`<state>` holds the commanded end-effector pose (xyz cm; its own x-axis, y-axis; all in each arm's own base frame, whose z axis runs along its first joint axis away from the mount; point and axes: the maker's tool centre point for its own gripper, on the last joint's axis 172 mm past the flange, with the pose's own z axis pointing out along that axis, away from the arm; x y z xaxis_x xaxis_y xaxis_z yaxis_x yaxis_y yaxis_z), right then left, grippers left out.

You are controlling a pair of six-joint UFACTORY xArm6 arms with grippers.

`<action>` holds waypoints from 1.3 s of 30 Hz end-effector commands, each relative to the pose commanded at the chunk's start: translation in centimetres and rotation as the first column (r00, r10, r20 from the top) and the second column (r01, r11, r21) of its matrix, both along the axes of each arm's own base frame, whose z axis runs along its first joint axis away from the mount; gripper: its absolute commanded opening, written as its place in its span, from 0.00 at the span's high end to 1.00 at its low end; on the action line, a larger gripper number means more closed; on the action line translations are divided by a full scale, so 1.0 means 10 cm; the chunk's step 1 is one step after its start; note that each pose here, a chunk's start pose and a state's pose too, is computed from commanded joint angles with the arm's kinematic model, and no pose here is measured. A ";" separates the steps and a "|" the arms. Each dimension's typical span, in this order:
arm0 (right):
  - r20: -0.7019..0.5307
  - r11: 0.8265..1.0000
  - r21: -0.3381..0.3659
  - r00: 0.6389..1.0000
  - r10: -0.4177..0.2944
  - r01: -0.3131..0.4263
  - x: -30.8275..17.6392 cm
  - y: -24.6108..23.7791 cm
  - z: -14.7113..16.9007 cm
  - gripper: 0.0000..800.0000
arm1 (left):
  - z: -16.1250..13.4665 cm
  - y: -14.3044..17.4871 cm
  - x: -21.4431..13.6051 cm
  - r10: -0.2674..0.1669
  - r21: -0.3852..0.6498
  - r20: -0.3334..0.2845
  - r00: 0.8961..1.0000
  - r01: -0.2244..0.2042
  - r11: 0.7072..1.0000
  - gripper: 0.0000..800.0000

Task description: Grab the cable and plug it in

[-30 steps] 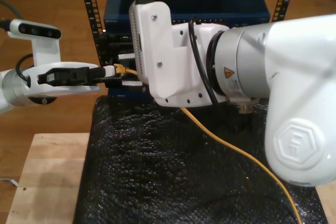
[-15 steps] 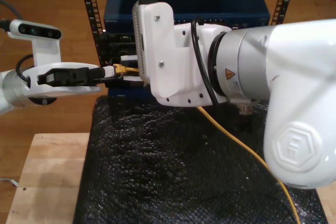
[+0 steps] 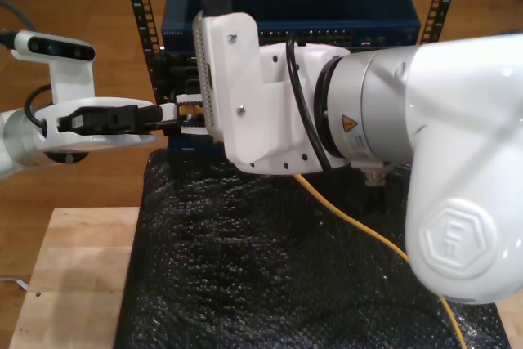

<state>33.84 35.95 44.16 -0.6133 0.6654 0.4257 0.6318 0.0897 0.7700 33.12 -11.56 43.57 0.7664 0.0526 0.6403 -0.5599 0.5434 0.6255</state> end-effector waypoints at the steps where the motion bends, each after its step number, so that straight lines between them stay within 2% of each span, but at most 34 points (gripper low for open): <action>1: -0.001 1.000 -0.001 1.000 0.000 0.000 0.00 0.00 -0.01 0.73 | 0.01 0.00 -0.01 -0.002 -0.002 0.000 1.000 0.002 1.000 0.99; 18: 0.002 1.000 0.002 1.000 -0.002 0.002 0.01 -0.01 0.01 0.74 | 0.03 0.00 -0.04 -0.016 -0.015 0.005 1.000 0.016 1.000 0.98; 24: 0.004 1.000 0.005 1.000 -0.005 0.005 0.01 -0.01 0.02 0.79 | 0.04 -0.03 -0.07 -0.032 -0.017 0.006 0.999 0.032 0.999 0.98; 35: 0.002 0.999 0.026 1.000 -0.029 0.029 0.05 -0.03 0.06 0.83 | 0.04 -0.03 -0.08 -0.033 -0.016 0.006 0.999 0.033 0.999 0.98; 39: 0.002 0.999 0.027 1.000 -0.030 0.030 0.05 -0.03 0.06 0.89 | 0.04 -0.03 -0.07 -0.033 -0.016 0.007 0.999 0.033 0.999 0.98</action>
